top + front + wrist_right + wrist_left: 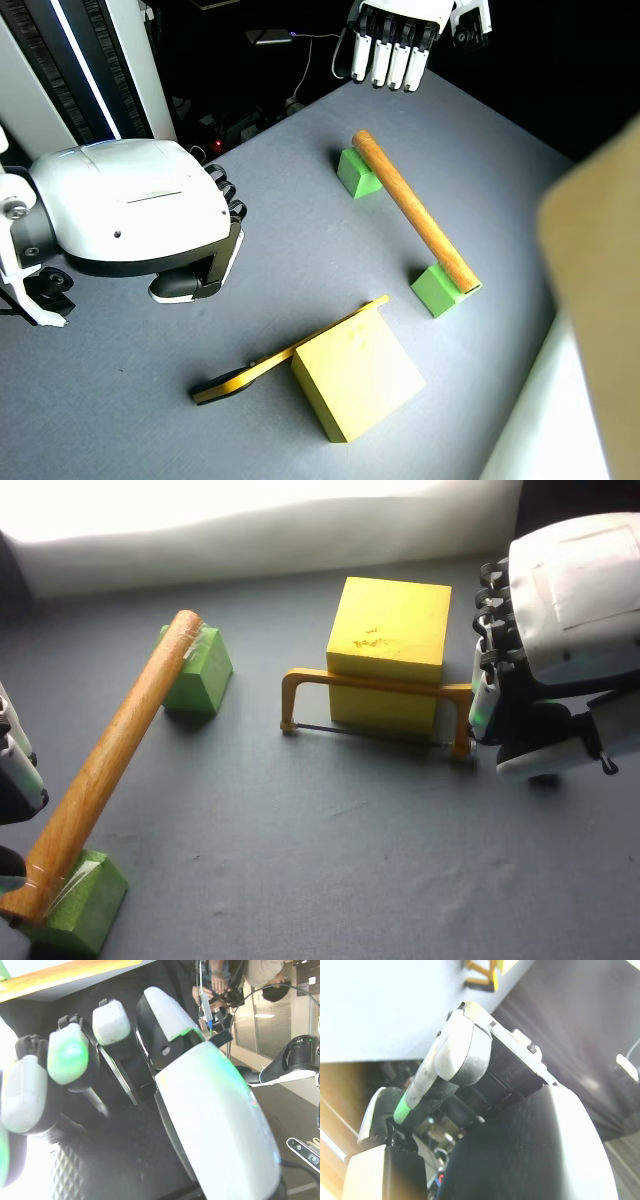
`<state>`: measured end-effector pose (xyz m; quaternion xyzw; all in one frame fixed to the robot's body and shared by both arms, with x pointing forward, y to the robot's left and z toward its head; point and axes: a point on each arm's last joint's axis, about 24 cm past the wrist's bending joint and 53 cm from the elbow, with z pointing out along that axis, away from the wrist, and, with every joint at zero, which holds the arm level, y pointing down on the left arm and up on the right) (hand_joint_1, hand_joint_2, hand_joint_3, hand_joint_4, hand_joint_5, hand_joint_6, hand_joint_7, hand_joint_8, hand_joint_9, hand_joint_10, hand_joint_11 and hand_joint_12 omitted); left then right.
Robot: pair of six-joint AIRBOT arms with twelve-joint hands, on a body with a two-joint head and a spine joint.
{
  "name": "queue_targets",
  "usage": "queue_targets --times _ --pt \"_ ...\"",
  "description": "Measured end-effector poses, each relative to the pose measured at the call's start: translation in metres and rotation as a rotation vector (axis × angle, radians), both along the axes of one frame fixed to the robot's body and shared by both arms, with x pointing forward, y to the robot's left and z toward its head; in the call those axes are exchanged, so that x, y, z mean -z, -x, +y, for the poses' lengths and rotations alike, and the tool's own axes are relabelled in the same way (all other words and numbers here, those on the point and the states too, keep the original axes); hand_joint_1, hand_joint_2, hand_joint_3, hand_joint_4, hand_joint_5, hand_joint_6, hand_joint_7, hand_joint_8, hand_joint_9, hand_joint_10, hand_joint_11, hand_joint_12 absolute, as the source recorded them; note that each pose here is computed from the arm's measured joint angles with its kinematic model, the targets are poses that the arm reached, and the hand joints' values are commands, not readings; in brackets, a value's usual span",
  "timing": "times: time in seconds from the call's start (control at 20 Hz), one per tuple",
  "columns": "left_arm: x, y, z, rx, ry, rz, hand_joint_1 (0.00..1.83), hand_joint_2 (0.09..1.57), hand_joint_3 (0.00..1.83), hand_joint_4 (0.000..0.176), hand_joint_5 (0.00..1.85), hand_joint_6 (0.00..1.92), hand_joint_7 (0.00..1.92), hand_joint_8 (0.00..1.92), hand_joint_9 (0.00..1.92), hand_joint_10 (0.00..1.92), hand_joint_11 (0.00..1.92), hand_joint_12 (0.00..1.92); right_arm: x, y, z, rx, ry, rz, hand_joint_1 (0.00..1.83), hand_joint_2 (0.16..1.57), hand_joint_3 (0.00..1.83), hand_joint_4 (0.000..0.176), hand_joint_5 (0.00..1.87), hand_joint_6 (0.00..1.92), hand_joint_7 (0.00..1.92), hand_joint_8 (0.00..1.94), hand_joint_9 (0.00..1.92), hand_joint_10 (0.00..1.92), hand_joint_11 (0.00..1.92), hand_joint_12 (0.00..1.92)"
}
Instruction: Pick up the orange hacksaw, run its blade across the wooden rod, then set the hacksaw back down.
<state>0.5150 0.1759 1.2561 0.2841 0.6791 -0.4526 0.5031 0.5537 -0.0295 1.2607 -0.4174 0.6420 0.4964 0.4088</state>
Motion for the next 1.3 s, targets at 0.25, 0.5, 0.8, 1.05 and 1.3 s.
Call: queue_targets --times 0.25,0.5,0.8,1.05,1.3 --pt "0.002 0.000 0.001 -0.002 -0.010 0.002 0.00 1.14 0.00 0.000 0.00 0.00 0.00 0.00 0.00 0.00 0.01 0.04 0.000 0.003 0.001 -0.007 -0.002 0.021 0.06 1.00 0.00 0.000 0.04 0.00 0.06 0.00 0.07 0.00 0.00 0.40" --pt "0.006 -0.007 0.007 -0.029 -0.030 0.004 0.00 1.12 0.00 0.000 0.00 0.00 0.00 0.00 0.00 0.00 0.04 0.06 0.010 0.003 -0.003 0.037 0.000 0.236 0.12 0.99 0.00 0.000 0.05 0.00 0.07 0.00 0.09 0.00 0.00 0.53" --pt "0.014 -0.024 0.010 -0.142 -0.023 0.059 0.00 1.10 0.00 0.000 0.00 0.00 0.01 0.00 0.01 0.00 0.01 0.05 -0.007 -0.012 -0.005 0.122 -0.086 0.386 0.15 1.00 0.00 0.000 0.07 0.00 0.11 0.00 0.14 0.01 0.00 0.78" --pt "0.028 -0.041 0.024 -0.292 -0.066 0.113 0.00 1.09 0.00 0.000 0.00 0.00 0.00 0.00 0.00 0.00 0.00 0.02 -0.012 -0.058 -0.031 0.365 -0.220 0.653 0.25 1.03 0.01 0.000 0.07 0.00 0.09 0.00 0.13 0.00 0.00 0.78" --pt "0.038 -0.034 0.046 -0.401 -0.128 0.163 0.00 1.18 0.03 0.000 0.00 0.00 0.00 0.00 0.00 0.00 0.00 0.00 0.007 -0.095 -0.071 0.531 -0.286 0.837 0.37 1.04 0.00 0.000 0.06 0.01 0.07 0.00 0.11 0.00 0.00 0.71"
